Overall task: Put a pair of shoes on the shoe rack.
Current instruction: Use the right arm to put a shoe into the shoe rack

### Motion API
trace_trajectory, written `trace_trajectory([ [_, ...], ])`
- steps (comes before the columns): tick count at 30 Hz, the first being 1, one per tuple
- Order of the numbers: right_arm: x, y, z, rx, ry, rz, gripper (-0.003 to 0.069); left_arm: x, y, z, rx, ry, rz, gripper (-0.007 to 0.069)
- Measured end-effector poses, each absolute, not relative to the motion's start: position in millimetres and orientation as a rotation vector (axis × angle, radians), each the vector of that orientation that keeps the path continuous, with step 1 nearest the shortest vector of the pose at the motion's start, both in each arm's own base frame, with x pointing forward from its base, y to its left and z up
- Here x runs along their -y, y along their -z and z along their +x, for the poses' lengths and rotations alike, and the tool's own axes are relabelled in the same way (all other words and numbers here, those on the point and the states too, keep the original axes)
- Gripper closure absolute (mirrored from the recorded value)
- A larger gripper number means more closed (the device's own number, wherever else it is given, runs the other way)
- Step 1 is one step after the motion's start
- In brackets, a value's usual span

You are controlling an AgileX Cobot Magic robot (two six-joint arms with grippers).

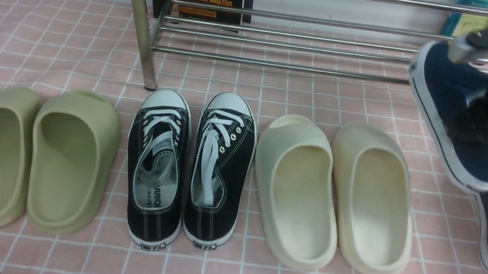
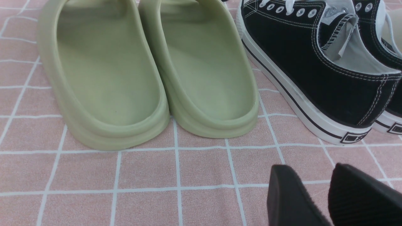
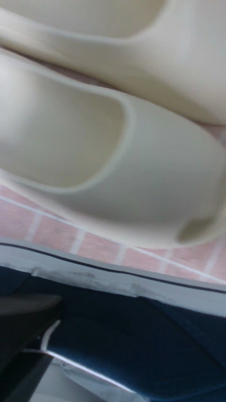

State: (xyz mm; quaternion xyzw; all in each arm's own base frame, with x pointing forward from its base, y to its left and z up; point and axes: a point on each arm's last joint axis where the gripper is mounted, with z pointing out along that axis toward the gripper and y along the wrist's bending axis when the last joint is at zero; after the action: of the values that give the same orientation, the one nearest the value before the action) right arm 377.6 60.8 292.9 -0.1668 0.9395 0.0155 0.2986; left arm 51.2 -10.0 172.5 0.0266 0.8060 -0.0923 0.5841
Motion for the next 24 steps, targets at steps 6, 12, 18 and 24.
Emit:
trace_trajectory([
  [6, -66.8, -286.2, 424.9, -2.478, -0.018, -0.459, 0.0622, 10.0, -172.5, 51.2, -1.881, 0.215, 0.062, 0.0389],
  [12, -72.5, -267.9, 470.1, -2.492, 0.012, -0.481, 0.0622, 9.9, -172.5, 51.2, -1.881, 0.215, 0.063, 0.0389],
  [18, -76.9, -267.3, 496.9, -2.433, 0.036, -0.484, 0.0622, 9.9, -172.5, 51.2, -1.881, 0.215, 0.063, 0.0389],
  [24, -76.9, -263.0, 511.3, -2.396, 0.078, -0.493, 0.0622, 9.9, -172.5, 51.2, -1.881, 0.215, 0.063, 0.0389],
])
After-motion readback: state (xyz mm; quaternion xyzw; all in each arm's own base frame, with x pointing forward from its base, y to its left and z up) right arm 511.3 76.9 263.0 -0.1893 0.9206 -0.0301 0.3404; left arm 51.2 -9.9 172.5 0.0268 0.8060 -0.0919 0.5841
